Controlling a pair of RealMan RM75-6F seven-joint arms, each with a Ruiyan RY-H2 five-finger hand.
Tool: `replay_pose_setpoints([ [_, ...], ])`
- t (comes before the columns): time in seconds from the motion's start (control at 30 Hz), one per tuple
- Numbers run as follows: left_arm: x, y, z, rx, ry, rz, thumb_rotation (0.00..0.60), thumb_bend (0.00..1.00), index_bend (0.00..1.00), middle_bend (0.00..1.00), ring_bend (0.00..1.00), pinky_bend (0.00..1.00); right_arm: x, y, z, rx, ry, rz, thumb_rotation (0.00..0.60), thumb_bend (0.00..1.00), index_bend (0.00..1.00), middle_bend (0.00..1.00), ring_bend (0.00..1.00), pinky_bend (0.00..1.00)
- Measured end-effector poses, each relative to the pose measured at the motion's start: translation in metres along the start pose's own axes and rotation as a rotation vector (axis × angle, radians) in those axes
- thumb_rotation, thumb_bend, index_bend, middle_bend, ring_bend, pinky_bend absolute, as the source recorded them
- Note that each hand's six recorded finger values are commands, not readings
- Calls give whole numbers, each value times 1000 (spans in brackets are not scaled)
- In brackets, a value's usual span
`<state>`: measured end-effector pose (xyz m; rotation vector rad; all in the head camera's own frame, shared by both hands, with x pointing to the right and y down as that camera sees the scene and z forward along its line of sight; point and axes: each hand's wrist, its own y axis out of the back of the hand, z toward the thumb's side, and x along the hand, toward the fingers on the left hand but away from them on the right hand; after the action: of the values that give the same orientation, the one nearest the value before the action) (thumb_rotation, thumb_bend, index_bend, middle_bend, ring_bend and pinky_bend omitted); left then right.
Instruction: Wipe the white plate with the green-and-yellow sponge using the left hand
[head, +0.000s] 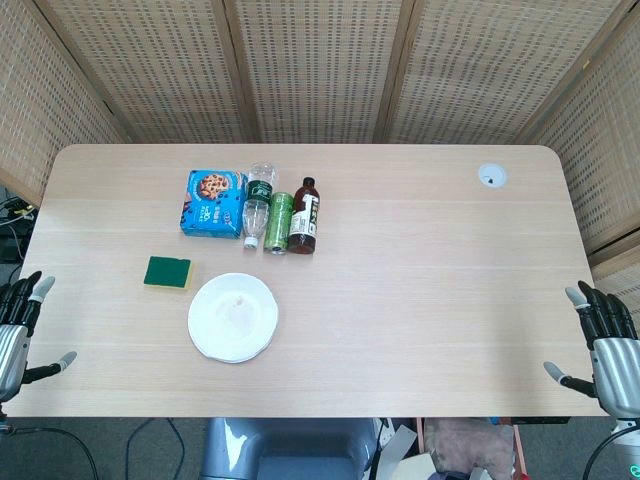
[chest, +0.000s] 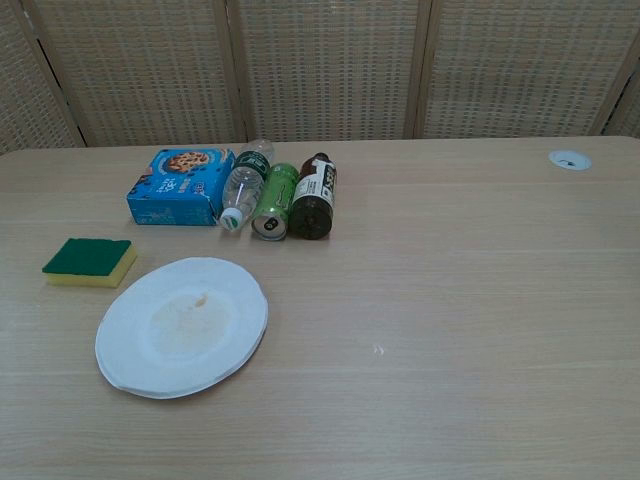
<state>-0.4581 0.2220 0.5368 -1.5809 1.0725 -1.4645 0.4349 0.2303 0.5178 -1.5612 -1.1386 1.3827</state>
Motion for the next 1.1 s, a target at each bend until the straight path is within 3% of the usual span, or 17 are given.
replay_pose_setpoints([
  [0.33,1,-5,2,12,1,-13,600,0,0,0,0,0,0,1,-2,-5,-7,1,600,0,0,0,0,0],
  [0.53,11,-17,5,-5,-13,-62,600,0,0,0,0,0,-1,5,-6,-21,-21,-9,600,0,0,0,0,0],
  [0.67,35,-32,9,7,-40,-116,600,0,0,0,0,2,-3,5,-9,-26,-30,-3,600,0,0,0,0,0],
  [0.8,69,-50,10,50,-53,-171,600,0,0,0,0,66,-6,2,-11,-24,-39,12,600,0,0,0,0,0],
  [1.1,143,-101,21,143,-91,-239,600,0,0,1,0,152,-13,-6,-17,-2,-75,34,600,0,0,0,0,0],
])
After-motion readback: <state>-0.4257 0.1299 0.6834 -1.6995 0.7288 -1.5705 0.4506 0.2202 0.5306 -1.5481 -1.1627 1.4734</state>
